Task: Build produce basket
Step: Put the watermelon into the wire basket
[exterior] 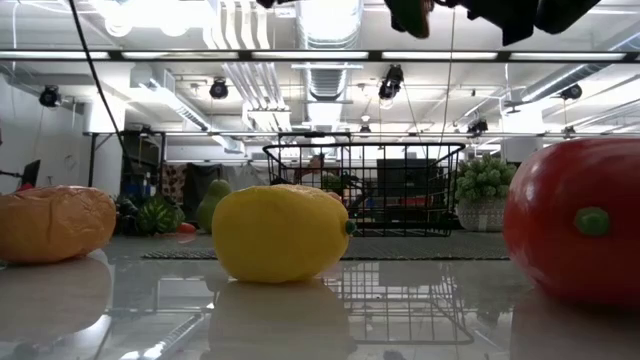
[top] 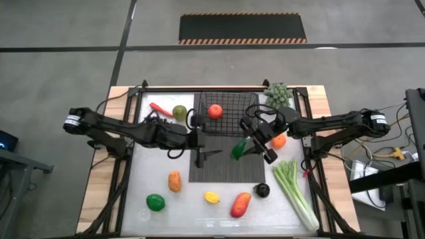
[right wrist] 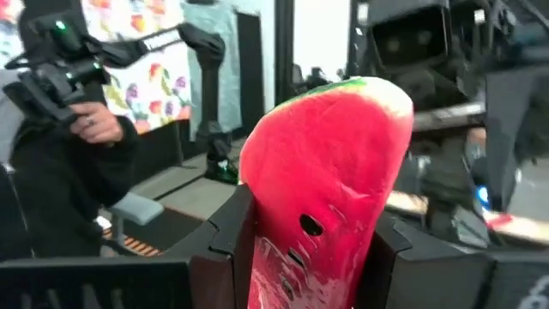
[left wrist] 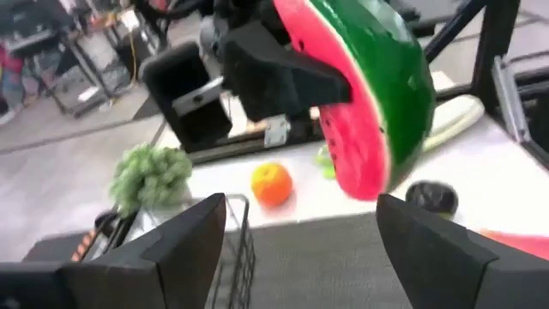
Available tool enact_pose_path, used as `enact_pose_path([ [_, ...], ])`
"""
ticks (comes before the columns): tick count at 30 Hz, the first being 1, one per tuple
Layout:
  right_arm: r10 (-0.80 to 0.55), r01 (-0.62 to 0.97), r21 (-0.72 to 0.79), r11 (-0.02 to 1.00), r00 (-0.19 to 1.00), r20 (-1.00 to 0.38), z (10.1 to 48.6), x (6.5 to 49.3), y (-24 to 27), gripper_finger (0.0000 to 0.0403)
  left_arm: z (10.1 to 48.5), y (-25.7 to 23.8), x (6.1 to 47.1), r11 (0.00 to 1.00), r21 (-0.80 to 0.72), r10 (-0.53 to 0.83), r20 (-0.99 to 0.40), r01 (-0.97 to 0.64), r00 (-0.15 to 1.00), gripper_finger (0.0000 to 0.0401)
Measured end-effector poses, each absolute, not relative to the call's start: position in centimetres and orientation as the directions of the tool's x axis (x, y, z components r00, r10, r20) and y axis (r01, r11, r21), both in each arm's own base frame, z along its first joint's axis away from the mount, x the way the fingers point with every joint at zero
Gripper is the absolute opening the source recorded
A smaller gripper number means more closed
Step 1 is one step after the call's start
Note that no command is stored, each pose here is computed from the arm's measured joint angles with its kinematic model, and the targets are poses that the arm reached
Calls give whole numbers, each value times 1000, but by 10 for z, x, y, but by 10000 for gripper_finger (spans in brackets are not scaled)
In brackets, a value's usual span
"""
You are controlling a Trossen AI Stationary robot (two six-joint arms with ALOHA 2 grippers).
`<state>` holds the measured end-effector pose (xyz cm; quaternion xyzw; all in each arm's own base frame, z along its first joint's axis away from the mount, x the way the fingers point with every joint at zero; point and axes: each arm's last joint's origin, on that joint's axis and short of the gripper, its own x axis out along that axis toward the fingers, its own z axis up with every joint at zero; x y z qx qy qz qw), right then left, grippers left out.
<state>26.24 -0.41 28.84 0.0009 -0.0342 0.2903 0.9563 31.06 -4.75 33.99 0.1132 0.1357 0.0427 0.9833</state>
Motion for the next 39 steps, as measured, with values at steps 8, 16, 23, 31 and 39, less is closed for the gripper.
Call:
enact_pose_path([
  [8, 357, -353, 58, 934, 921, -154, 293, 268, -10, 118, 336, -43, 294, 966, 236, 176, -303, -105, 937, 283],
  [16, -111, 75, -92, 993, 863, -494, 305, 273, -25, 118, 313, -36, 272, 949, 201, 297, -312, -243, 903, 283],
  [23, -329, 245, -221, 944, 725, -605, 308, 292, -48, 117, 308, -32, 257, 944, 153, 320, -223, -292, 921, 283],
  [31, -315, 203, -241, 949, 621, -717, 285, 330, -77, 117, 315, -30, 245, 943, 126, 326, -169, -308, 930, 283],
  [39, -233, 174, -168, 970, 500, -834, 253, 350, -106, 117, 316, -30, 245, 943, 124, 326, -166, -308, 931, 283],
])
